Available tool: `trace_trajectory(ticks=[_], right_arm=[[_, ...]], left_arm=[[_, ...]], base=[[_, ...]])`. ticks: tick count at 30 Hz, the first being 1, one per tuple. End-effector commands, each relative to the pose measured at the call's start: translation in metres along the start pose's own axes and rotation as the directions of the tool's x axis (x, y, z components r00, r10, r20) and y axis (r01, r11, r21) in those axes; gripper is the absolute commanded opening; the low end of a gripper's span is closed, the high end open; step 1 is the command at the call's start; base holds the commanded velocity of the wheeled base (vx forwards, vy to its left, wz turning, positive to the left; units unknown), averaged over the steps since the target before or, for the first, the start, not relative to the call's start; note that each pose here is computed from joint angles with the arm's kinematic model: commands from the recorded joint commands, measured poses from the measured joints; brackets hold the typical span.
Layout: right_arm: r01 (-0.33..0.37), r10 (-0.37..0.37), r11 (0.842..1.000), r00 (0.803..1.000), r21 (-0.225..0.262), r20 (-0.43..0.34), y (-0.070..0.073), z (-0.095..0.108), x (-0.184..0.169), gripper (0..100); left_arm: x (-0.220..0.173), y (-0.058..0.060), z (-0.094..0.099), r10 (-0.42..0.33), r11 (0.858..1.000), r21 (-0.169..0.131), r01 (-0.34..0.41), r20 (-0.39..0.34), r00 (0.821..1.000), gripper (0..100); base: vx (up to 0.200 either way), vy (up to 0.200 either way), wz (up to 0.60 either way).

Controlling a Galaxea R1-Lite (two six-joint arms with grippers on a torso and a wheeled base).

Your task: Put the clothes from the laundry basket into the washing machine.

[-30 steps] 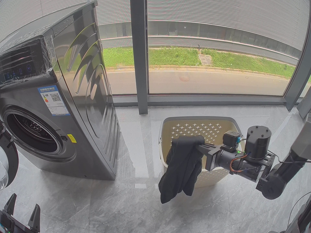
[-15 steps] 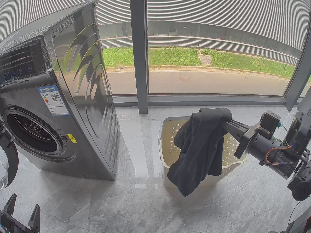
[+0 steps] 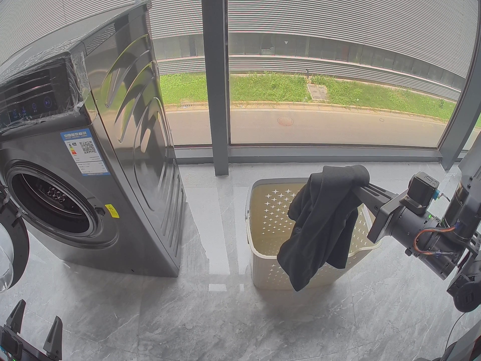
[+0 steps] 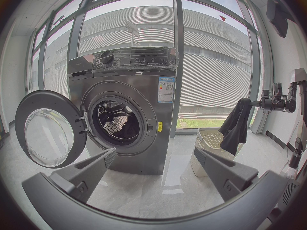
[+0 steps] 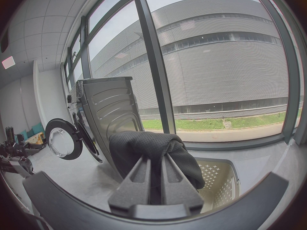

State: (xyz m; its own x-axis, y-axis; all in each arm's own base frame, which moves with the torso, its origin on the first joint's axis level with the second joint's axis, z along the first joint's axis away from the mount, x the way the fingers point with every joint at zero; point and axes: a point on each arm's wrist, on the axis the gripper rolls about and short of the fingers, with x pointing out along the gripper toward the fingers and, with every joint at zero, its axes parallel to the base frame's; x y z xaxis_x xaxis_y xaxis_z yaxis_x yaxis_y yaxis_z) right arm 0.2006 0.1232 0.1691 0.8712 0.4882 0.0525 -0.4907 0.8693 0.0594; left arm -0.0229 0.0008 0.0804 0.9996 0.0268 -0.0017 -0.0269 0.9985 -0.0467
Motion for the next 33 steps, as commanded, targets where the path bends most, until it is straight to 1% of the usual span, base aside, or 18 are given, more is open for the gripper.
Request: trace_trajectory(ticks=[1, 9, 10, 13, 14, 17, 19, 22, 28, 32, 33], right_arm=[[0.005, -0.005, 1.0, 1.0, -0.001, -0.011, -0.0002, -0.0027, 0.0003, 0], [0.036, -0.036, 0.999, 0.999, -0.002, -0.014, -0.0015, -0.0033, -0.0047, 0], [0.072, -0.072, 0.997, 0.997, -0.003, -0.016, -0.0014, -0.0043, -0.0055, 0], [0.119, -0.119, 0.993, 0.993, -0.004, -0.019, -0.0006, -0.0056, -0.0055, 0], [0.124, -0.124, 0.992, 0.992, -0.004, -0.019, -0.0007, -0.0056, -0.0055, 0], [0.232, -0.232, 0.973, 0.972, -0.013, -0.04, -0.0029, -0.009, -0.0049, 0], [0.258, -0.258, 0.966, 0.965, -0.008, -0.04, -0.0021, -0.0085, -0.0042, 0], [0.259, -0.259, 0.966, 0.965, -0.002, -0.034, 0.0005, -0.0072, -0.0044, 0], [0.259, -0.258, 0.966, 0.966, 0.001, -0.028, 0.0006, -0.006, -0.0037, 0], [0.25, -0.25, 0.968, 0.968, 0.007, -0.01, 0.0014, -0.0029, -0.0023, 0], [0.238, -0.238, 0.971, 0.971, 0.012, -0.002, 0.0034, -0.0011, -0.0022, 0]], left_arm=[[-0.0002, 0.0002, -0.0044, 0.001, 1.0, -0.001, -0.001, 0.002, 1.0, 100], [0.0, 0.0002, -0.0048, 0.001, 1.0, -0.001, -0.001, 0.0, 1.0, 100], [0.0, 0.0002, -0.0048, 0.001, 1.0, -0.001, -0.001, 0.0, 1.0, 100], [0.0, 0.0002, -0.0048, 0.001, 1.0, -0.001, -0.001, 0.0, 1.0, 100], [-0.0002, 0.0002, -0.0044, 0.001, 1.0, -0.001, -0.001, 0.002, 1.0, 100], [-0.0002, 0.0002, -0.0044, 0.001, 1.0, -0.001, -0.001, 0.002, 1.0, 100], [-0.0002, 0.0002, -0.0044, 0.001, 1.0, -0.002, -0.001, 0.002, 1.0, 100], [-0.0002, 0.0002, -0.0044, 0.001, 1.0, -0.001, -0.001, 0.002, 1.0, 100], [-0.0002, 0.0002, -0.0044, -0.001, 1.0, -0.002, 0.001, 0.002, 1.0, 100], [0.0, 0.0002, -0.0048, -0.001, 1.0, -0.002, 0.001, 0.0, 1.0, 100], [-0.0002, 0.0002, -0.0044, -0.001, 1.0, -0.002, 0.001, 0.002, 1.0, 100]], base=[[-0.2, 0.0, 0.0], [-0.2, 0.0, 0.0], [-0.2, 0.0, 0.0], [0.0, 0.0, 0.0], [0.0, 0.0, 0.0], [0.0, 0.0, 0.0], [0.0, 0.0, 0.0], [0.0, 0.2, 0.0], [0.0, 0.2, 0.0], [0.0, 0.2, 0.0], [0.0, 0.2, 0.0]])
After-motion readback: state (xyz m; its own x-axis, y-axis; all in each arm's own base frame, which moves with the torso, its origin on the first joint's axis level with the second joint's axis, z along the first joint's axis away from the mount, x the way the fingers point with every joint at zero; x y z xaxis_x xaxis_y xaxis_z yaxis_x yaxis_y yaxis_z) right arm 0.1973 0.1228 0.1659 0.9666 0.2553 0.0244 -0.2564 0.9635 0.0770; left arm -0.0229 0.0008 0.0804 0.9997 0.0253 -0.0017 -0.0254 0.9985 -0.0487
